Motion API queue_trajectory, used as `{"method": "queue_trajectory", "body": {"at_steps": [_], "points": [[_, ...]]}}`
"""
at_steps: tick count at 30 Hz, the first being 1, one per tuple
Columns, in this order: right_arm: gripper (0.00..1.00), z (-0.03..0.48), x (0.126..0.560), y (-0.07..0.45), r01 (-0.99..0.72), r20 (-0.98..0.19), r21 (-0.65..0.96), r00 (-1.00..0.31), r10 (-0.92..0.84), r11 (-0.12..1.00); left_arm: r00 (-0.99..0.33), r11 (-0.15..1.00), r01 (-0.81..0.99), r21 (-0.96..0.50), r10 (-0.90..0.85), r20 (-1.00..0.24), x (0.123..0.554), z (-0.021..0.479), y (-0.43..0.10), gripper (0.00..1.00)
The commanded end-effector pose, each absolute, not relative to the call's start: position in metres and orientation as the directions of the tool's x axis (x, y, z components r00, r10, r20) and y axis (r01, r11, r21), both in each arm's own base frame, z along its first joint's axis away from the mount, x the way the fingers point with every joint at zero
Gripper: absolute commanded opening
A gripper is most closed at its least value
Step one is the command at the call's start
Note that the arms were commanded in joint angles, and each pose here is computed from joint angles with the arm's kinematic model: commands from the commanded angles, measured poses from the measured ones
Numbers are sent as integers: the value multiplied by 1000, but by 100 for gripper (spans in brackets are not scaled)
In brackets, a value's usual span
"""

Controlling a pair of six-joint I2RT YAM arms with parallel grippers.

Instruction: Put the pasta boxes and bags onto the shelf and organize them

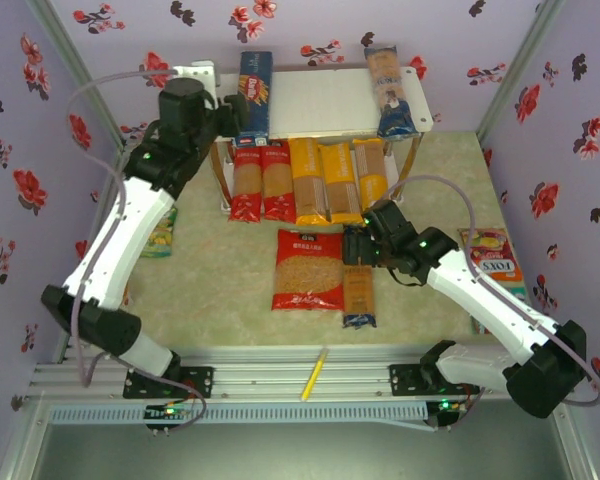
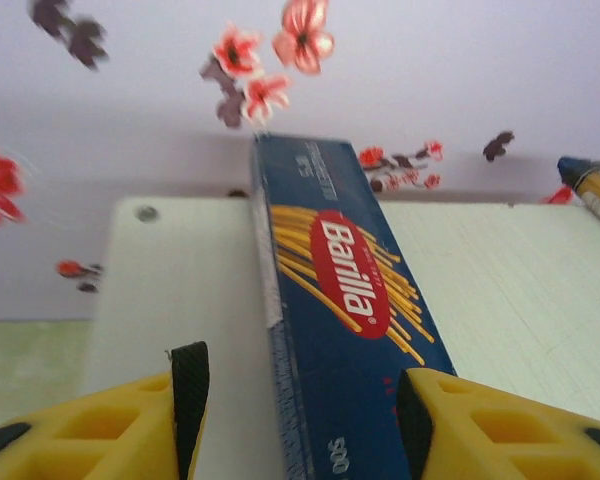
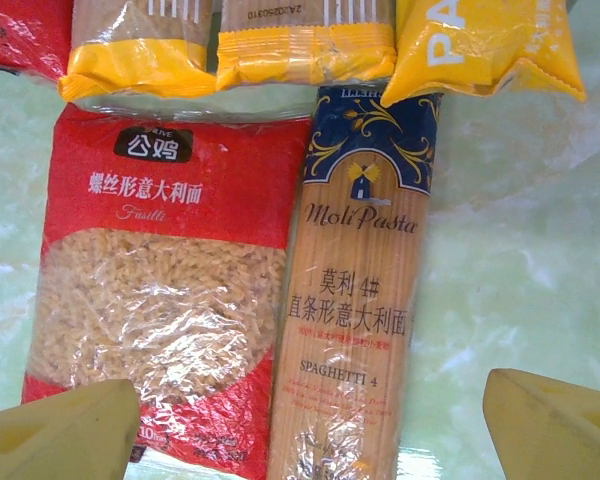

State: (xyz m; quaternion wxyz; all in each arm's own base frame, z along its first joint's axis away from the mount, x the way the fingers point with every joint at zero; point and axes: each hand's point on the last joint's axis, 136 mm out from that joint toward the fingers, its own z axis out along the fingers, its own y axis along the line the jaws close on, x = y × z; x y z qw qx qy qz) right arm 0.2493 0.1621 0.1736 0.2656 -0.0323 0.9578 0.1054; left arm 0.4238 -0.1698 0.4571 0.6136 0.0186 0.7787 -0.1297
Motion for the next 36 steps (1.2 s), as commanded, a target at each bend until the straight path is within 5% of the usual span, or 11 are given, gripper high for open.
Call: {"method": "queue_trajectory", "body": {"at_steps": [1, 6, 16, 25, 36], "points": [[90, 164, 242, 148, -57, -478, 153, -878, 23, 987, -148, 986, 151, -68, -46, -988, 382, 496, -135, 54], [90, 137, 224, 135, 29, -400, 135, -913, 81, 990, -327, 979, 203, -25, 43, -944, 345, 431, -133, 53], [90, 80, 195, 138, 136, -240, 182, -954, 178, 974, -579, 964, 158, -216, -87, -811, 281, 258, -130, 51], [90, 61, 204, 156, 123, -209, 201, -964, 165, 972, -663, 962, 133, -240, -94, -743, 281, 198, -140, 51], [90, 39, 224, 166, 105, -198, 145, -971, 133, 984, -682, 958, 140, -250, -90, -725, 286, 184, -148, 51]]}}
